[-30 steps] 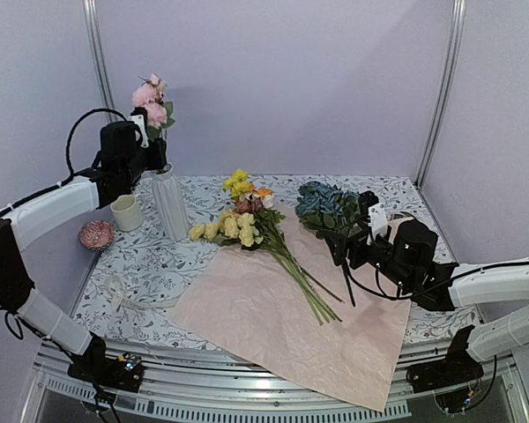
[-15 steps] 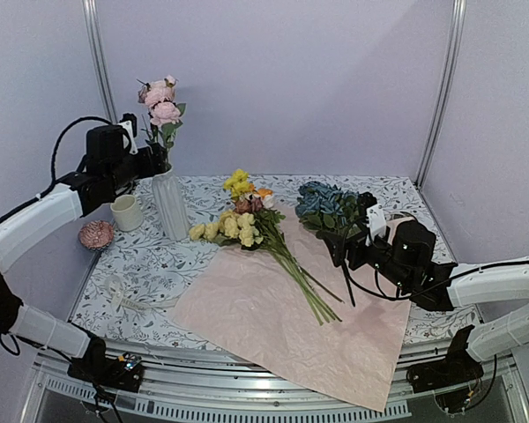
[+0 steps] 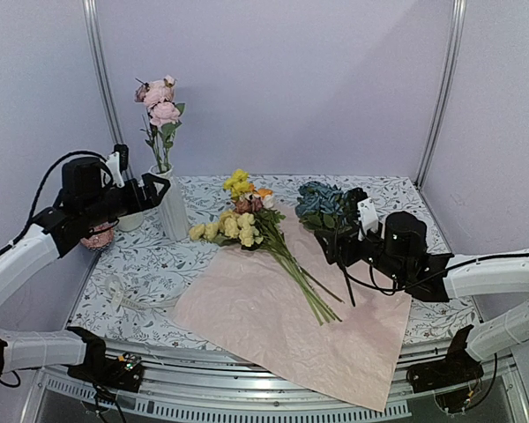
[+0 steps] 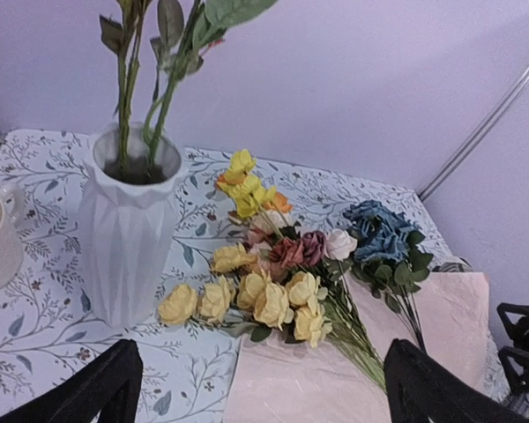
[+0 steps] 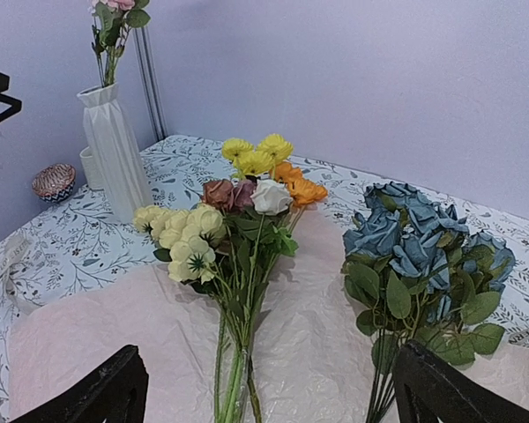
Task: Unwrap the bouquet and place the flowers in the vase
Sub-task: Place the fake flower on the flattened wrapping paper.
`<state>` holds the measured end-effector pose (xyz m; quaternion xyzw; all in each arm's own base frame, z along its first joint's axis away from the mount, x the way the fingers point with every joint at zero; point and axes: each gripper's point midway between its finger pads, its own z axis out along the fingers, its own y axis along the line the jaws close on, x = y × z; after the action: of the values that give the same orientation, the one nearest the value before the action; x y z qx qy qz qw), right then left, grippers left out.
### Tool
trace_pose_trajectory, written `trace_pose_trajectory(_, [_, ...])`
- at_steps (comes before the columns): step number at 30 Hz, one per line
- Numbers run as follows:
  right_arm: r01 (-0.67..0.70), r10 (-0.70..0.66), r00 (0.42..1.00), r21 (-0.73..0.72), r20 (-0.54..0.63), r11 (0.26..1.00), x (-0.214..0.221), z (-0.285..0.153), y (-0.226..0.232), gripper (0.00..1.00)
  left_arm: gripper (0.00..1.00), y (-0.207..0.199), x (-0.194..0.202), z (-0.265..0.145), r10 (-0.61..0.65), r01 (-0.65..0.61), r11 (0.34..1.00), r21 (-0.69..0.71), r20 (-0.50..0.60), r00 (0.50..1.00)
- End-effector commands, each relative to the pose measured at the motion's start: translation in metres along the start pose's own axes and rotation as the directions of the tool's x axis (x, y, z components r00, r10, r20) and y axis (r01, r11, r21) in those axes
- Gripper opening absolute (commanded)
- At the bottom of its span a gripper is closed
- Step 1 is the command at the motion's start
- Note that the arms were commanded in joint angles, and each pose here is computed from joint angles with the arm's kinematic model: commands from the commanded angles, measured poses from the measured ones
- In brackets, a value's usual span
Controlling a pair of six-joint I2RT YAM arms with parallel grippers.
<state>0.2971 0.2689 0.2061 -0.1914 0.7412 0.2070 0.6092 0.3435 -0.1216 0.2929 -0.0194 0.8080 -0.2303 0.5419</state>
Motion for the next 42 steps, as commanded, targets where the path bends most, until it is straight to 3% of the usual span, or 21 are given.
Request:
trace_pose_trajectory(1, [-0.068, 0.067, 0.993, -0.006, -0.100, 0.998, 0.006, 0.010, 0.005, 0.99, 0.98, -0.025, 0.044, 0.001, -0.097, 0.117, 0.977, 0.180, -0.117, 0.988])
trace_pose_trajectory(15, [-0.156, 0.172, 0.915, 0.074, -0.364, 0.985, 0.046, 0.008, 0.005, 0.99, 0.98, -0.090, 0.112, 0.003, -0.039, 0.130, 0.904, 0.407, -0.226, 0.973])
trace_pose_trajectory(33, [-0.155, 0.169, 0.798, 0.074, -0.579, 0.985, 0.098, 0.017, 0.017, 0.89, 0.98, -0.101, 0.141, 0.013, -0.056, 0.174, 0.867, 0.468, -0.255, 0.965])
trace_pose_trajectory(37, [-0.166, 0.170, 0.773, 0.064, -0.612, 0.984, 0.104, 0.028, 0.025, 0.83, 0.98, -0.104, 0.151, 0.015, -0.066, 0.195, 0.858, 0.476, -0.273, 0.960])
trace_pose_trajectory(42, [-0.164, 0.165, 0.736, 0.063, -0.656, 0.984, 0.119, 0.038, 0.030, 0.65, 0.97, -0.106, 0.161, 0.018, -0.068, 0.209, 0.855, 0.475, -0.296, 0.953])
